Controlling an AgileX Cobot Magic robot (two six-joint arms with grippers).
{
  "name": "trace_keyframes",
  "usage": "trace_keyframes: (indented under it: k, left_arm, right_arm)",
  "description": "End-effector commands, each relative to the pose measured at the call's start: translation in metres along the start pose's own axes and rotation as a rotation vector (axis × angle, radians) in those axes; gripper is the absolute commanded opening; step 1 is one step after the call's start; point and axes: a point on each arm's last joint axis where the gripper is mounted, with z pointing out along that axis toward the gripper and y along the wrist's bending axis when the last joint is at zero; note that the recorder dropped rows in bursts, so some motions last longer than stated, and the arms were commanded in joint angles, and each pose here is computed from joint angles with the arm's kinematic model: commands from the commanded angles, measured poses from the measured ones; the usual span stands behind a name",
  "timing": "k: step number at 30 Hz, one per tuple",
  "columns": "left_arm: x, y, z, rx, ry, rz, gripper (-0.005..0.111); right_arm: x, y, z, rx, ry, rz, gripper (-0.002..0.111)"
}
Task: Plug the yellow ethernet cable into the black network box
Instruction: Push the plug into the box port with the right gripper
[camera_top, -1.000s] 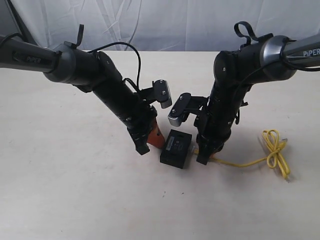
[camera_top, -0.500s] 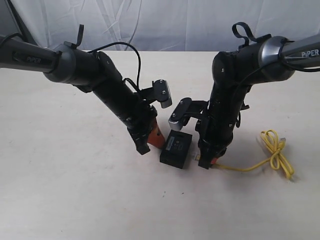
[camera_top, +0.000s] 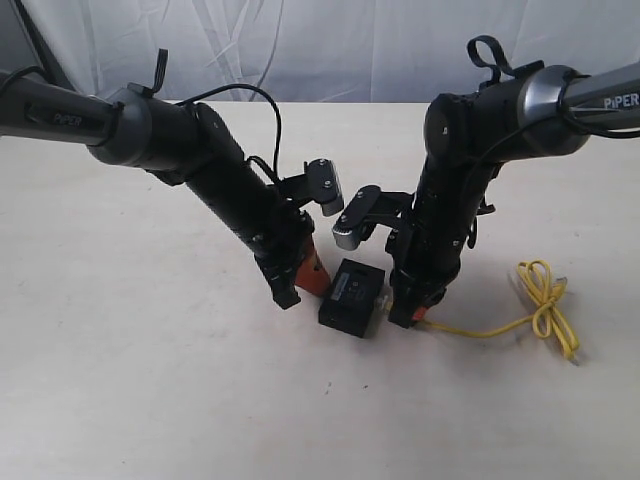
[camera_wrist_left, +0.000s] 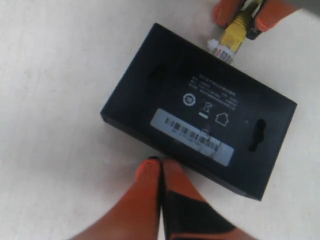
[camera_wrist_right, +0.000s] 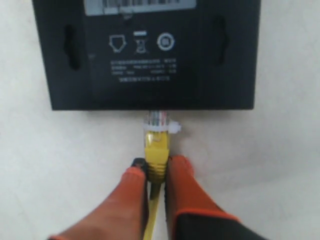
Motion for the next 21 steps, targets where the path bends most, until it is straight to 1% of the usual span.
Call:
trace_keyframes:
  k: [1,10,16,21]
  left_arm:
    - [0.0017,-0.0012,0.0046,0.015,0.007,-0.009,0.0]
    - [0.0017,-0.0012,0.0046,0.015,0.007,-0.009,0.0]
    - [0.0017,-0.001,0.0046,0.013,0.007,-0.007,0.0]
    - [0.0017,-0.001,0.0046,0.013,0.007,-0.005,0.0]
  right_arm:
    - [-0.0044,-0.0019,-0.0016,0.022,-0.03,0.001,-0.001]
    - [-0.008,-0.006,-0.0019,0.067,-0.069,-0.021,-0.001]
    - [-0.0076,-0.0063,-0.0019,0.072,-0.063,-0.06,-0.001]
    - [-0.005,-0.0034,-0.0016,0.041,-0.034,-0.1,-0.001]
